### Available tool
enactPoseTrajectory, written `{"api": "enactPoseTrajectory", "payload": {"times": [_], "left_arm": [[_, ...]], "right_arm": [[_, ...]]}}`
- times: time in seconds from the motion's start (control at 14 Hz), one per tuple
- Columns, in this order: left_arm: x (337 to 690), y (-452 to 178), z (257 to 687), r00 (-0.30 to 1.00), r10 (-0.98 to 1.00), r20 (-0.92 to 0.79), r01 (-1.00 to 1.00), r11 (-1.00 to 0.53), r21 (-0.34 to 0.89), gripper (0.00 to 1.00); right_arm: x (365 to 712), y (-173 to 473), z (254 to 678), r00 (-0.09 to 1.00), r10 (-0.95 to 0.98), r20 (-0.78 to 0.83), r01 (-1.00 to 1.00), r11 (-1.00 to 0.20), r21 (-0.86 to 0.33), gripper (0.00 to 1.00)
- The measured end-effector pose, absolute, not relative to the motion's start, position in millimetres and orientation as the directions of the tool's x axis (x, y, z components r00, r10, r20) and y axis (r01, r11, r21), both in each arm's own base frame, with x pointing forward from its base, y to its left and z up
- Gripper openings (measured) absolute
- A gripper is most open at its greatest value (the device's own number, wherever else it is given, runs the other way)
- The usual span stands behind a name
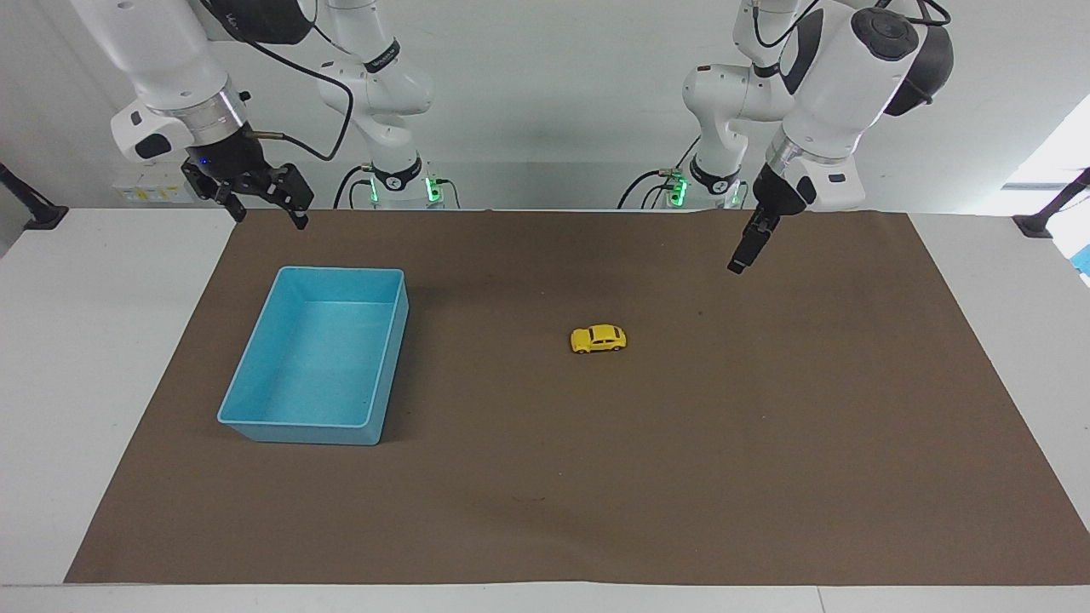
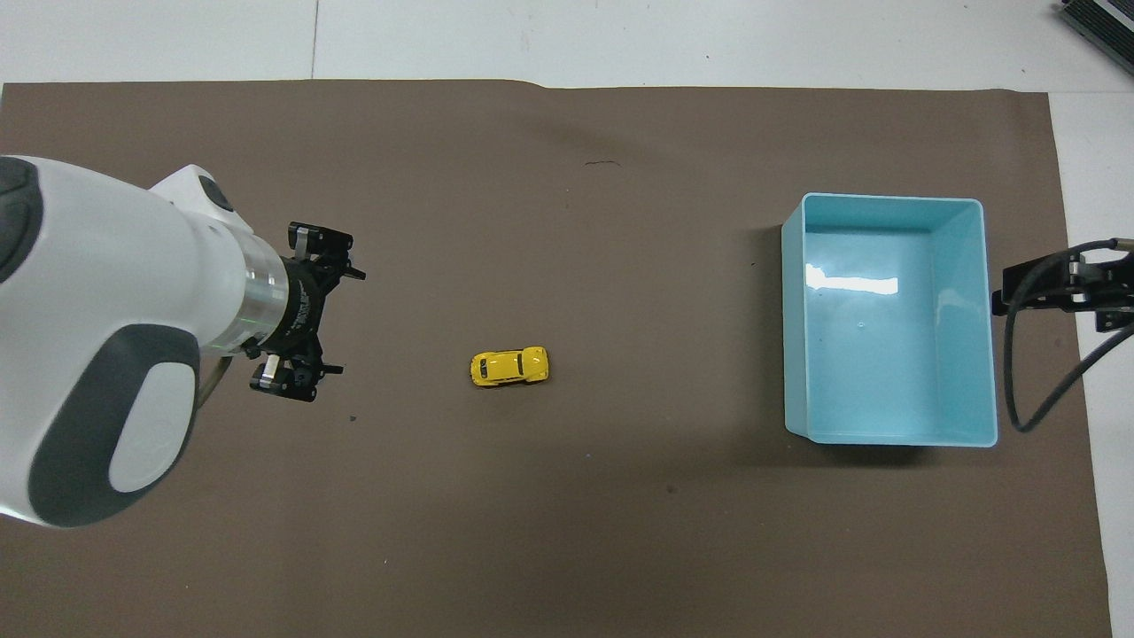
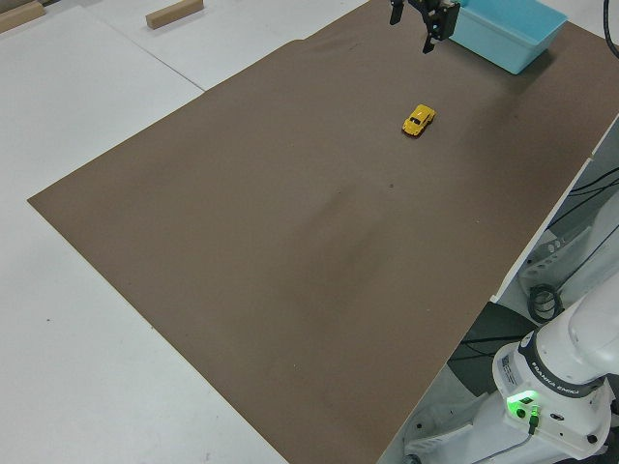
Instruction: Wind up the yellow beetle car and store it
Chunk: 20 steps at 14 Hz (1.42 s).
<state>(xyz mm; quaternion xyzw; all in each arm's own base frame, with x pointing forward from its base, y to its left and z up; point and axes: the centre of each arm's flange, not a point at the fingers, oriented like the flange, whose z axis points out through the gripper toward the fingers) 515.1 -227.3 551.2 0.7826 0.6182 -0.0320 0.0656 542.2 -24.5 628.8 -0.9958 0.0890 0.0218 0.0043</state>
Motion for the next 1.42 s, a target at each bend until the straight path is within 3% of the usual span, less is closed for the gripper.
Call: {"api": "enactPoseTrajectory", "payload": {"times": [0.5, 0.93, 1.42], "left_arm": [[498, -313, 476, 0.012, 0.998, -0.060, 0.998, -0.016, -0.061, 1.00], [507, -349, 394, -0.150, 0.988, -0.026, 0.987, 0.148, -0.065, 1.00], [497, -361, 344, -0.195, 0.980, -0.033, 0.980, 0.193, -0.051, 1.00]], "right_arm": [[542, -25, 629, 0.983, -0.177, -0.044, -0.177, -0.984, -0.005, 1.00], [542, -25, 629, 0.983, -0.177, -0.044, -0.177, -0.984, -0.005, 1.00], [542, -25, 629, 0.983, -0.177, -0.044, -0.177, -0.984, -0.005, 1.00]]}}
